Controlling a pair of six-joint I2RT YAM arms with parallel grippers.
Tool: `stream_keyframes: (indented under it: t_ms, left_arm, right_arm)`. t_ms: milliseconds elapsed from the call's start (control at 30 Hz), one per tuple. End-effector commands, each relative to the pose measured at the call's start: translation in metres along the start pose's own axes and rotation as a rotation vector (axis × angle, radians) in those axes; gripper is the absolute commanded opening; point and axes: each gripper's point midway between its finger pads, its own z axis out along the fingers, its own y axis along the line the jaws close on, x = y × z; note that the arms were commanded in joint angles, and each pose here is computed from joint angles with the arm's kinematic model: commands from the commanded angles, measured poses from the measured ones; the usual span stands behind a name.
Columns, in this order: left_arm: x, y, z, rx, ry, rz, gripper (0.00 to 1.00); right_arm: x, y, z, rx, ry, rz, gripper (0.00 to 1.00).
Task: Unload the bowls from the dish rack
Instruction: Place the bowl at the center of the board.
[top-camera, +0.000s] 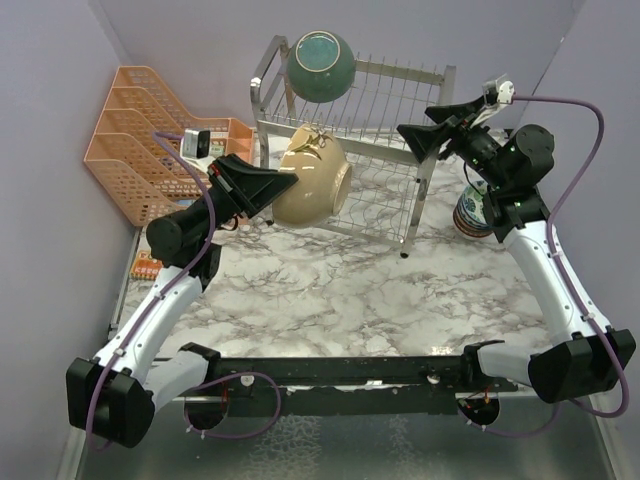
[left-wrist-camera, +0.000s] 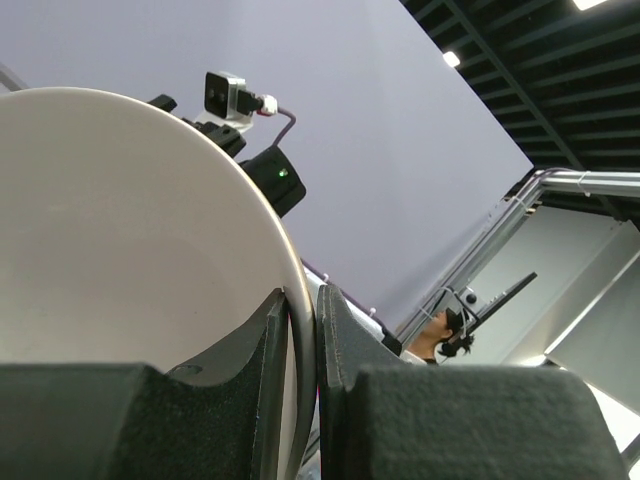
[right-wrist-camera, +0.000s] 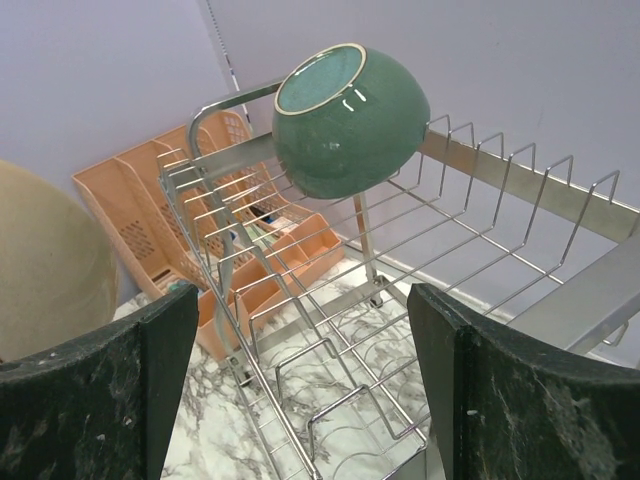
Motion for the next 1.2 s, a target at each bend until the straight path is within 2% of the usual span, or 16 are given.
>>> stream_keyframes:
  t_ms: [0,367,500,600,767,967,1167]
  left_arm:
    - [-0.007,-0.067,-0.010,0.201,-0.078,0.138,0.00]
    - [0.014,-0.013,-0.033,0.035,-0.063,0.119,0.00]
    - [0.018,-0.005,-0.037,-0.013,-0.051,0.154,0.00]
    - [0.018,0.010,-0.039,-0.114,-0.036,0.203,0.00]
    - [0.023,0.058,-0.061,-0.362,-0.019,0.258,0.00]
    - [0.034,0.099,-0.087,-0.506,-0.008,0.244,0.00]
    - [0.034,0.141,-0.111,-0.694,0.020,0.295,0.00]
  right_arm:
    - [0.041,-0.010,-0.002,0.032,0.101,0.085,0.86]
    - [0.044,-0.011,-0.004,0.040,0.107,0.078,0.86]
    - [0.046,-0.011,-0.003,0.038,0.111,0.078,0.86]
    - [0.046,-0.011,-0.002,0.033,0.111,0.085,0.86]
    - [0.047,-0.009,-0.004,0.026,0.104,0.094,0.85]
    - [0.051,-0.009,-0.003,0.024,0.113,0.097,0.85]
    - [0.059,-0.012,-0.002,0.023,0.124,0.104,0.85]
